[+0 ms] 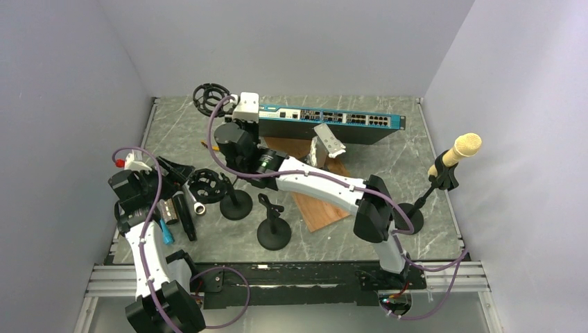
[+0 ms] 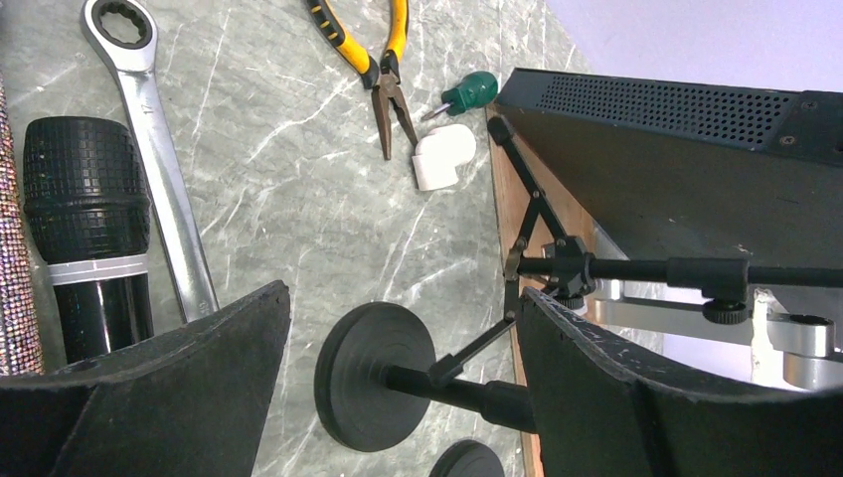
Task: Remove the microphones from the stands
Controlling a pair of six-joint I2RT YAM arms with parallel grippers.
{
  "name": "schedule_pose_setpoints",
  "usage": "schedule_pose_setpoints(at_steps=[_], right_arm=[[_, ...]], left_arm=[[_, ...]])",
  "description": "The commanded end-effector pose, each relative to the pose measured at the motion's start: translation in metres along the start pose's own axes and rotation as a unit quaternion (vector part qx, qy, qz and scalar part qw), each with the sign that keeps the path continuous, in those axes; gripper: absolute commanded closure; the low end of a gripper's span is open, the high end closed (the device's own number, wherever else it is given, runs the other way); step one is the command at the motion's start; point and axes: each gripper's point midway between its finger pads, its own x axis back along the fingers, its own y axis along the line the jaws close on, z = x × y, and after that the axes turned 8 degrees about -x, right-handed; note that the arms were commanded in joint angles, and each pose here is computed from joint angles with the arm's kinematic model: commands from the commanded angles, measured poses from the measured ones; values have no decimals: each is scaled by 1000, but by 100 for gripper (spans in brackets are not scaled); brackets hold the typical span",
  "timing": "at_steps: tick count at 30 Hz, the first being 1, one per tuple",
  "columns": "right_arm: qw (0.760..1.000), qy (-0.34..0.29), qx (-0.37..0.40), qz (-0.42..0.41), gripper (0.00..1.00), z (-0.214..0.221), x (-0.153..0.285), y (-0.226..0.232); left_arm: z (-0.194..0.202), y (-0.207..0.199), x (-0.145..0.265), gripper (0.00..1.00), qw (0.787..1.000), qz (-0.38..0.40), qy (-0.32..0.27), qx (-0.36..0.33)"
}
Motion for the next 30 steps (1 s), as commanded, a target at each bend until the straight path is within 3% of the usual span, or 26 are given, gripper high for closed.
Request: schedule_pose_setpoints(at_steps=[1,10,20,22,24,26,30], right_arm=[[998,-19,-50,25,100,-34,12,-21],[998,-29,-5,51,100,-17,14,-47],[999,-13,-6,35,100,2,15,-47],[999,-13,-3,37,92,5,15,-49],[999,-12,4,38,91,9,15,-53],[999,-11,8,40,89,12,16,-58],[999,3,11,40,87,19,14,-66]], left_arm=[[-12,-6,1,13,999,8,-20,-29],[-14,1,1,13,999,-13,-22,-35],[-27,-4,6,10,998,-22,-34,-37],[-32,-7,8,10,998,-23,-36,-41],[-38,-10,11,9,998,-26,-41,-47],[-45,-13,15,1,997,-35,-47,-50],[-63,-23,21,0,996,-35,-69,-52]])
